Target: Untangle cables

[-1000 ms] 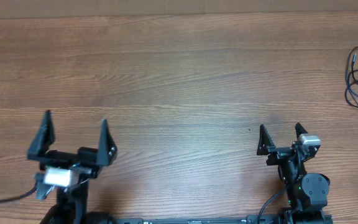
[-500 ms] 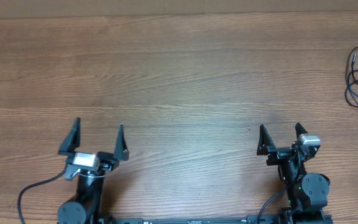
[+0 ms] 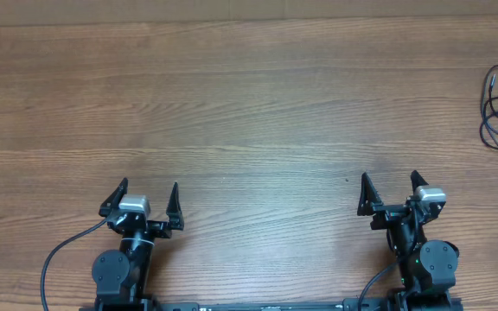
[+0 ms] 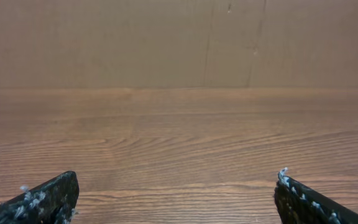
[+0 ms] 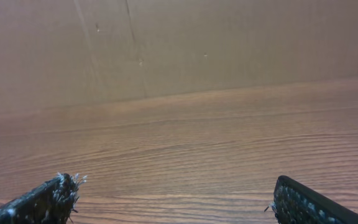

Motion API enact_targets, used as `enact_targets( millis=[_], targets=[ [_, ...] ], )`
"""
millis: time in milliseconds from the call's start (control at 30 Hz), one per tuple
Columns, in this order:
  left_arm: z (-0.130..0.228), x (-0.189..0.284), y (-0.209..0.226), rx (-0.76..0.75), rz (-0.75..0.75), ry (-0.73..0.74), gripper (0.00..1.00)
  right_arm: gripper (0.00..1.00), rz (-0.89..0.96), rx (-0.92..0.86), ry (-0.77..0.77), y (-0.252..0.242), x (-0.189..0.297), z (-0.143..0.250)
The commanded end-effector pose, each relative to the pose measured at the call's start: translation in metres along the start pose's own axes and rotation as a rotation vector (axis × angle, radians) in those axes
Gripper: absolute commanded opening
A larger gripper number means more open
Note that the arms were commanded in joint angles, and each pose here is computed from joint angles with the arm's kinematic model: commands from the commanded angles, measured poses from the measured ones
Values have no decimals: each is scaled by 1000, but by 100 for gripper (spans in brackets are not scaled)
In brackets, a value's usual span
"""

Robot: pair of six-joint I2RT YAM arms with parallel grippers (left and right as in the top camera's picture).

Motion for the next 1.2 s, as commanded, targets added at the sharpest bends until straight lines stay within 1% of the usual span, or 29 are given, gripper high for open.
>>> enact_targets(
  millis=[0, 100, 1167],
  targets=[
    [2, 1, 5, -42, -32, 6, 100, 100, 7, 4, 1, -2, -1, 3],
    [3, 1, 8, -44, -49, 10, 100, 100, 7, 4, 0, -2, -1, 2],
    [2, 1, 7, -46, -44, 9, 100, 100, 7, 4, 0, -2, -1, 2]
  ],
)
Point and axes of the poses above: each gripper's point midway between its finger pads, its own x axis back along the fingers, its own y axis along the line the jaws close on, z = x × y, the point moved 1 cm from there along x, back along the fingers, and after that the axes turned 13 degrees about -x, right-handed, at the moved point
